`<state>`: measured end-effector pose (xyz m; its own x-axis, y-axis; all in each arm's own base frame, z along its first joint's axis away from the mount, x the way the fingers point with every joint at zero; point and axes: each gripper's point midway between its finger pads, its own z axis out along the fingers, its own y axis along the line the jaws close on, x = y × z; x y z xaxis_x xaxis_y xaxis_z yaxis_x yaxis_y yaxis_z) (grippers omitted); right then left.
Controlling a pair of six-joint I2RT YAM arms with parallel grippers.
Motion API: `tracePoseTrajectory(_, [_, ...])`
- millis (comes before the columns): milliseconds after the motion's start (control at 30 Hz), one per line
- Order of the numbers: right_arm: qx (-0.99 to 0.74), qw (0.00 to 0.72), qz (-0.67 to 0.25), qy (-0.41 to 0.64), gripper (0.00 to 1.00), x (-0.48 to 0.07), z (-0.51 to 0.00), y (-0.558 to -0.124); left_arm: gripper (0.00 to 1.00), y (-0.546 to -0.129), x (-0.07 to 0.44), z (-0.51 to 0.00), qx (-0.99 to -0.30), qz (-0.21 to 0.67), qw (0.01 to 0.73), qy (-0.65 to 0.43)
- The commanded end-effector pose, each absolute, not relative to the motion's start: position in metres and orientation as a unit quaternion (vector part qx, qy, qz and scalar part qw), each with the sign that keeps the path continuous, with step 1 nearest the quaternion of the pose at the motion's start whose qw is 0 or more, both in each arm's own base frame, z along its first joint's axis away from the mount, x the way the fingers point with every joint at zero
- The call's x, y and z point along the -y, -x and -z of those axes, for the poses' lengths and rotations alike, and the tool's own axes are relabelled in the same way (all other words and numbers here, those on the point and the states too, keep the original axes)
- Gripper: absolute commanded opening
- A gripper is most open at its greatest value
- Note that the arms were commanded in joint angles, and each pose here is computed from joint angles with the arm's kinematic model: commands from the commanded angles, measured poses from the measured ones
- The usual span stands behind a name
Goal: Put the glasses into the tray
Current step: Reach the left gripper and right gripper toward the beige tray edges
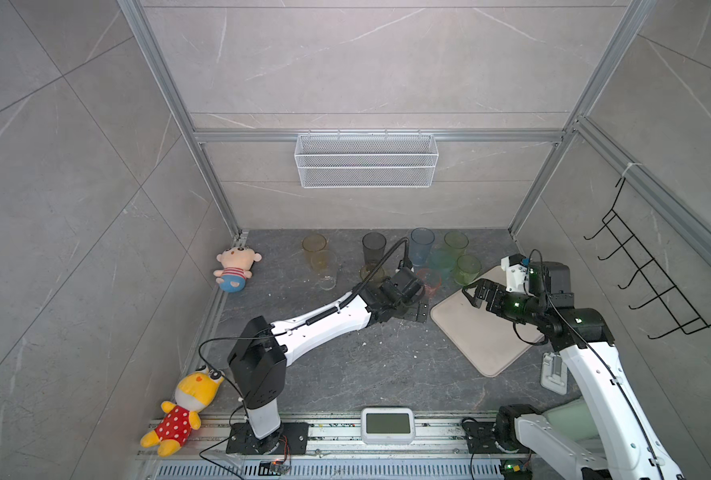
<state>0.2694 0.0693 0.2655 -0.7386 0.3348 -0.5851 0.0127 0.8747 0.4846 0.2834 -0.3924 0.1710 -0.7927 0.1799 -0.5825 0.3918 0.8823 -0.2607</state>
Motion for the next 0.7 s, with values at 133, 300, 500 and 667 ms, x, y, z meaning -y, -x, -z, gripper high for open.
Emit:
tracePoseTrajectory(133, [-0.905, 0.369, -0.171, -0.128, 0.99, -0.045, -0.273, -0.252, 1.0, -0.295, 0.428, -0.154, -0.93, 0.195, 0.283, -0.128])
tracePoseTrajectory(300, [-0.903, 0.381, -0.134, -0.143, 1.0, -0.03, -0.273, -0.241, 0.99, -0.297, 0.446, -0.133, -0.937, 0.184, 0.268, -0.127])
tracePoseTrajectory(500, [-0.9, 0.392, -0.111, -0.152, 1.0, -0.02, -0.276, -0.231, 0.97, -0.295, 0.471, -0.109, -0.943, 0.176, 0.252, -0.132])
tracePoseTrajectory(667, [-0.894, 0.407, -0.111, -0.152, 1.0, -0.019, -0.285, -0.223, 0.96, -0.288, 0.491, -0.092, -0.946, 0.164, 0.241, -0.142])
